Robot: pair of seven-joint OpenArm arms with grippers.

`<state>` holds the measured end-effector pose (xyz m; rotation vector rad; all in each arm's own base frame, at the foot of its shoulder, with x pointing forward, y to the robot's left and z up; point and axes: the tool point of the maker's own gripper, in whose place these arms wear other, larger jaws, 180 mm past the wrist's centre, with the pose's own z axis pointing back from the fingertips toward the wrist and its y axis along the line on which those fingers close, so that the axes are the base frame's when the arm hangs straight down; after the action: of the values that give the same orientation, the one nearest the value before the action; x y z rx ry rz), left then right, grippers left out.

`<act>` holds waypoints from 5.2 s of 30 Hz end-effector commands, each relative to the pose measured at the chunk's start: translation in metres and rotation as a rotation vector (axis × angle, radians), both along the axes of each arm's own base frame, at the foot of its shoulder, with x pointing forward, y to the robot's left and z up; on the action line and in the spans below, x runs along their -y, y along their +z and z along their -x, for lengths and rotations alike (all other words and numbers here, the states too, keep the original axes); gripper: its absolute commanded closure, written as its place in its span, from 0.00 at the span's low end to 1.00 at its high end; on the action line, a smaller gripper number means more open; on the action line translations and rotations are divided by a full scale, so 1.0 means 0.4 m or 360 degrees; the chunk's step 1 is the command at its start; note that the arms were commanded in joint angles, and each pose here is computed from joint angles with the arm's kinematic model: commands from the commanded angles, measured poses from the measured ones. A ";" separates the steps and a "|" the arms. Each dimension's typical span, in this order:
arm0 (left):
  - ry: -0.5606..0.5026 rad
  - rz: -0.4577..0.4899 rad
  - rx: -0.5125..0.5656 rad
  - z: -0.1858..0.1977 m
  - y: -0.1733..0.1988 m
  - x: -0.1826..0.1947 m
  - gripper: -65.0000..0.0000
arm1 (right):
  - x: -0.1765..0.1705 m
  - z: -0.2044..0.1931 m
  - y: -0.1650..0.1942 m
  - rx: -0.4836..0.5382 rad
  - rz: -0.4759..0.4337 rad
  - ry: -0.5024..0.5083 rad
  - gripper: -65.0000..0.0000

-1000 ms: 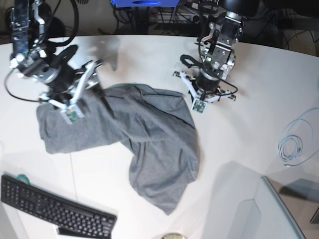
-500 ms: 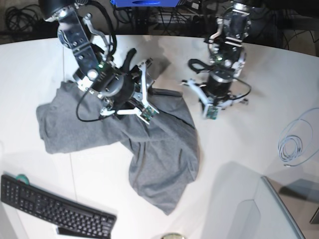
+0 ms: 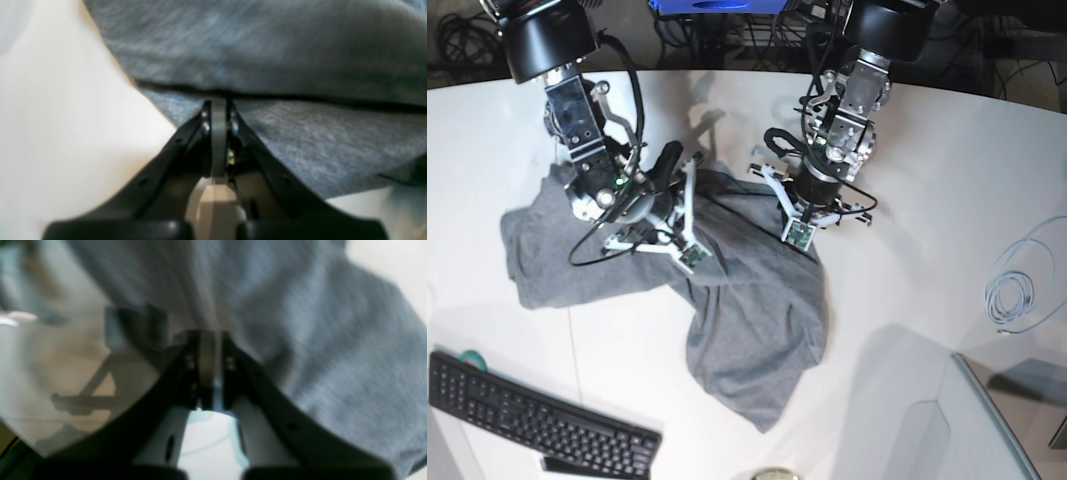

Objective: Layout the t-shirt on the table in an organized manner, then fold the t-shirt properly
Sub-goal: 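Release the shirt end with the right gripper and move it beside the left gripper, then grasp the shirt fabric with the right gripper next to the left gripper, then release the left gripper and raise it while the right gripper holds the shirt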

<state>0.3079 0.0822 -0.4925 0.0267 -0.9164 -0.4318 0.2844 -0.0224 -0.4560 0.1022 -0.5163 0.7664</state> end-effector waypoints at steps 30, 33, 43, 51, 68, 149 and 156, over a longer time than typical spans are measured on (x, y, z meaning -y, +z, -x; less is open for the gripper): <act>0.0005 -0.0125 -0.0118 0.100 -0.034 -0.086 1.00 | -0.184 0.107 0.021 0.0251 0.0071 0.0407 0.53; 0.0005 -0.0125 -0.0118 0.100 -0.034 -0.086 1.00 | -0.181 0.080 0.019 0.0273 0.0083 0.0330 0.57; 0.0005 -0.0130 -0.0113 0.096 -0.032 -0.089 1.00 | -0.148 0.040 -0.008 0.0270 0.0159 0.0258 0.66; 0.0006 -0.0134 -0.0113 0.093 -0.032 -0.092 1.00 | -0.148 0.039 -0.003 0.0278 0.0157 0.0254 0.90; 0.0010 -0.0163 -0.0112 0.089 -0.031 -0.120 1.00 | -0.144 -0.025 0.134 0.0443 0.0168 0.0183 0.91; 0.0703 0.0546 -0.0025 0.354 0.187 -0.381 0.24 | -0.206 0.092 0.032 0.0445 0.0110 0.0198 0.44; 0.0765 0.0546 0.0025 0.364 0.205 -0.428 0.24 | -0.198 0.056 0.041 0.0484 0.0133 0.0178 0.44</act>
<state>0.1587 0.2505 -0.4189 -0.0660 -0.9211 0.1807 0.2504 0.0496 -0.4530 -0.0716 -0.7158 0.9319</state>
